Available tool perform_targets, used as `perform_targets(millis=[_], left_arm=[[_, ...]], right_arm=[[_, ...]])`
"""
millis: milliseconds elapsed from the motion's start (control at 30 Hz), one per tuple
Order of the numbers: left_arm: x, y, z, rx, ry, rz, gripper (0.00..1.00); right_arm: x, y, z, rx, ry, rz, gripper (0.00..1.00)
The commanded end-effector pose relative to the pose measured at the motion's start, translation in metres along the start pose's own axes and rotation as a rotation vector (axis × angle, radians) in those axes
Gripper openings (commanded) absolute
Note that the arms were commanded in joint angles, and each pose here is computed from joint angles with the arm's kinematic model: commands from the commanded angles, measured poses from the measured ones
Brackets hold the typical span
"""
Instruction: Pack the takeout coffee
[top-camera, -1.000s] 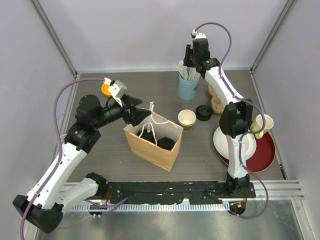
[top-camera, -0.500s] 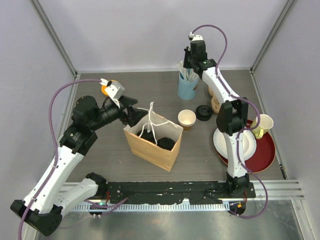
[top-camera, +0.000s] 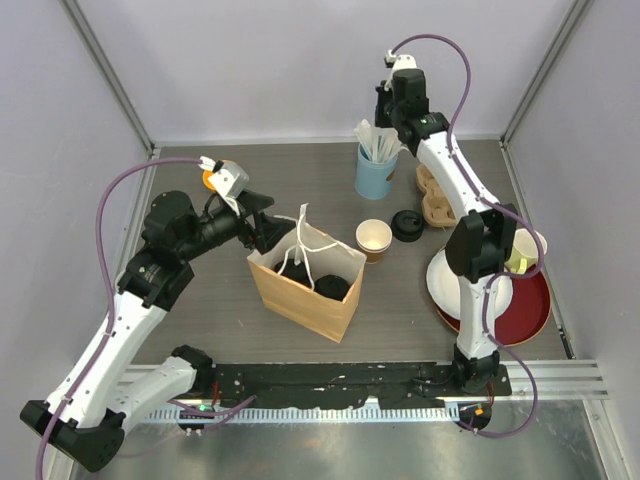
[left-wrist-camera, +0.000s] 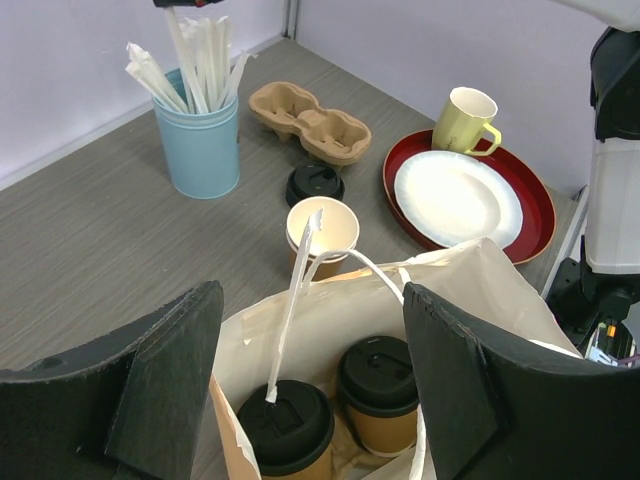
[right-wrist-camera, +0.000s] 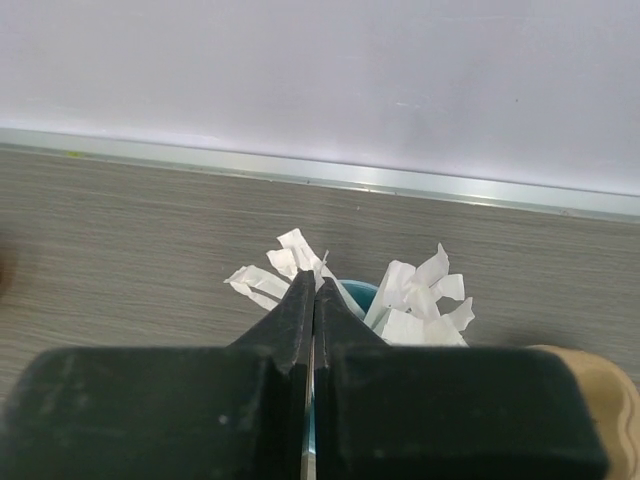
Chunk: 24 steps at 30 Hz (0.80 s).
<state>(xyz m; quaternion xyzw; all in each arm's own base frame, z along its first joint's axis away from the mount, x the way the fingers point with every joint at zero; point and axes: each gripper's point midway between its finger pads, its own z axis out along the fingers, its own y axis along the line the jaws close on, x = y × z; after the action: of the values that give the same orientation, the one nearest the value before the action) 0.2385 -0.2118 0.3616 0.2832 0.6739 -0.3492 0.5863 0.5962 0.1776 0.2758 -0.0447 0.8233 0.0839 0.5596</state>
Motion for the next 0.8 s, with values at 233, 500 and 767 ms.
perform_targets(millis=[233,500,767], left_arm=[[-0.032,-0.003,-0.007,-0.011,-0.068,0.043,0.78],[-0.039,0.000,-0.010,-0.035,-0.067,0.056,0.78],[-0.048,0.028,-0.015,-0.192,-0.043,0.061,0.79]], right_arm=[[-0.096,0.007,-0.057,-0.030,-0.229,-0.048,0.01],[-0.136,0.018,-0.094,-0.090,-0.317,-0.013,0.01],[-0.243,0.051,-0.248,-0.333,-0.618,0.157,0.01]])
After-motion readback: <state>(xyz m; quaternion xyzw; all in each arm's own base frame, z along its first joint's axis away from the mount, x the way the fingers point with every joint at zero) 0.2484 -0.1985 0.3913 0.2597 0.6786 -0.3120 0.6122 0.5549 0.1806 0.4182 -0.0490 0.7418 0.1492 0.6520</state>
